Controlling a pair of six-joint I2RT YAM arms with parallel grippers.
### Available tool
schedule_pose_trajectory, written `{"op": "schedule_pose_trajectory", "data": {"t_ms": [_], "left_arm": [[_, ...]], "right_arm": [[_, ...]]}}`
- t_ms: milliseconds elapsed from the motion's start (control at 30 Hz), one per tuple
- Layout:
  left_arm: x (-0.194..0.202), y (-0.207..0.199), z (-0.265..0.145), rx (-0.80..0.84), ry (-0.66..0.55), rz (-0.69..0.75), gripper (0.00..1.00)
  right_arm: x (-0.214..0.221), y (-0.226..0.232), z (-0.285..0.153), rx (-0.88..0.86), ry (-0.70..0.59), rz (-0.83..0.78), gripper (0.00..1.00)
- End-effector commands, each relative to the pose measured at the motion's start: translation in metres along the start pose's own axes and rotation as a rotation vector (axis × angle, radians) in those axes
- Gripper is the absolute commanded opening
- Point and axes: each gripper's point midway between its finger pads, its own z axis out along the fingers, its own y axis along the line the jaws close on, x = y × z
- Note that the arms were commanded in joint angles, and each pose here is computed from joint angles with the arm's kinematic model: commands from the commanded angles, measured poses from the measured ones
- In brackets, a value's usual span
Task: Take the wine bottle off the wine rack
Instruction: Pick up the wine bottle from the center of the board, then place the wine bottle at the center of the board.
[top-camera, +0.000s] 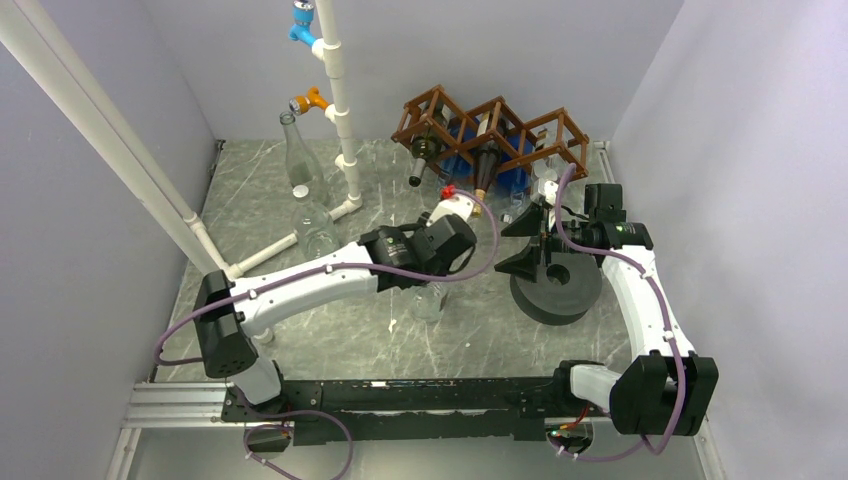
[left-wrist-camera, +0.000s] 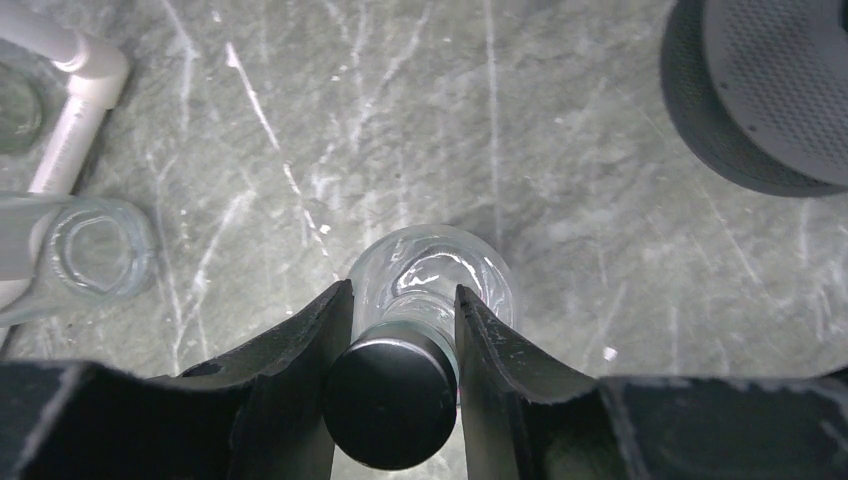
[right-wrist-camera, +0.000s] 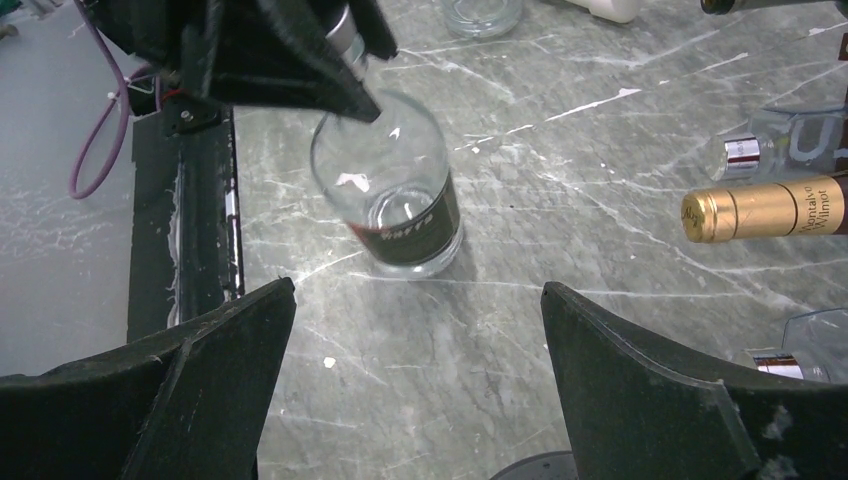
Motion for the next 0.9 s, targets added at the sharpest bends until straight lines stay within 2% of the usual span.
{"op": "schedule_pose_trajectory", "data": {"t_ms": [0, 133, 500, 867], "left_arm": [[-0.064, 0.054, -0.027, -0.059, -0.207, -0.086, 0.00], [-0.085, 0.082, -0.028, -0.097, -0.287, -0.118, 0.00], [-0.128, 0.162, -0.005, -0.233, -0.391, -0.178, 0.00], [-0.149, 0.196, 0.019, -0.276, -0.412, -0.187, 0.00]], "right_arm": [[-0.010, 0.000, -0.002, 0.002, -0.031, -0.064, 0.96], [-0.009, -0.001, -0.002, 0.002, -0.030, -0.059, 0.96], [-0.007, -0.002, -0.002, 0.003, -0.026, -0.057, 0.96], [-0.007, -0.002, -0.002, 0.003, -0.022, -0.060, 0.96]]}}
